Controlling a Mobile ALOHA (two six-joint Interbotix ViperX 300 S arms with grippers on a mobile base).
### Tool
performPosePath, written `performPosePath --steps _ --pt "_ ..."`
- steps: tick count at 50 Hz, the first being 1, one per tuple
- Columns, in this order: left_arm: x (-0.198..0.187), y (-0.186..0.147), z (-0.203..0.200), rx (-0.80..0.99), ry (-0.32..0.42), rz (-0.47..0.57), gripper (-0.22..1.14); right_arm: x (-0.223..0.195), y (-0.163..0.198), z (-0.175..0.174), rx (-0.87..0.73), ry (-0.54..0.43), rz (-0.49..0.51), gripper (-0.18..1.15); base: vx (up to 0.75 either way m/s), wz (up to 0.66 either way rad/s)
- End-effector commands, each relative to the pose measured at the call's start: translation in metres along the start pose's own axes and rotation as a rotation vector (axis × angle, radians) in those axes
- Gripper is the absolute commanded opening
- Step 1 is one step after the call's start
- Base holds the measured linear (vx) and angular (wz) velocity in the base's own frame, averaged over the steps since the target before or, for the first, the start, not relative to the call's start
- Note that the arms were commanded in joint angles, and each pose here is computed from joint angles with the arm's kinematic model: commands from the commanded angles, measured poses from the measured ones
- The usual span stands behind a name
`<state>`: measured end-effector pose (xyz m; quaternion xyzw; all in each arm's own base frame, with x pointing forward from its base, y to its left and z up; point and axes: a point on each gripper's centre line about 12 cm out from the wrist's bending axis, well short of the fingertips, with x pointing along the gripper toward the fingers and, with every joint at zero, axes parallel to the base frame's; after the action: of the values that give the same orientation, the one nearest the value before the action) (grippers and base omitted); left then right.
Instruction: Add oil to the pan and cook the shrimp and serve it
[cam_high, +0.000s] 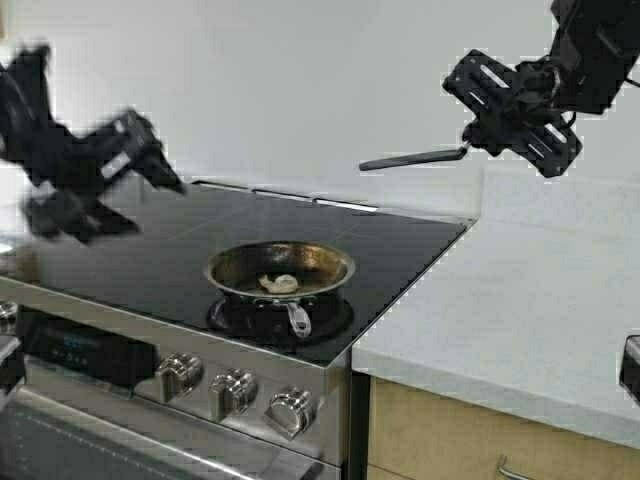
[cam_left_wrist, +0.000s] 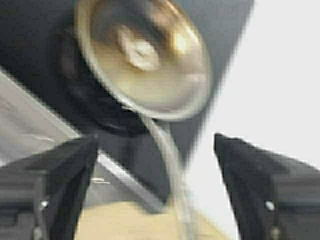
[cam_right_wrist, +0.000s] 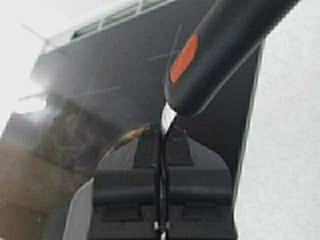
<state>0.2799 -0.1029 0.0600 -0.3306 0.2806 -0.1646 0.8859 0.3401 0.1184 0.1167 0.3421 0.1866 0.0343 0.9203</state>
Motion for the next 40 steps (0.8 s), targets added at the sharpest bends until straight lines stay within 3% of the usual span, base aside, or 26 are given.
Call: performPosePath --steps 1,7,15,40 --pt "0.039 0.008 -0.022 -0.117 0.056 -0.162 1.0 0.001 0.006 0.007 0.012 -0.023 0.015 0.07 0.0 0.0" --pt "0.065 0.025 -0.043 -0.24 0.118 -0.212 1.0 0.0 0.003 0.005 0.017 -0.016 0.008 0.07 0.0 0.0" --pt "0.083 0.037 -0.055 -0.267 0.151 -0.212 1.0 0.001 0.001 0.003 0.013 -0.012 0.001 0.07 0.0 0.0" --pt "0.127 0.028 -0.089 -0.346 0.256 -0.289 1.0 0.003 -0.003 -0.001 0.023 -0.006 -0.015 0.07 0.0 0.0"
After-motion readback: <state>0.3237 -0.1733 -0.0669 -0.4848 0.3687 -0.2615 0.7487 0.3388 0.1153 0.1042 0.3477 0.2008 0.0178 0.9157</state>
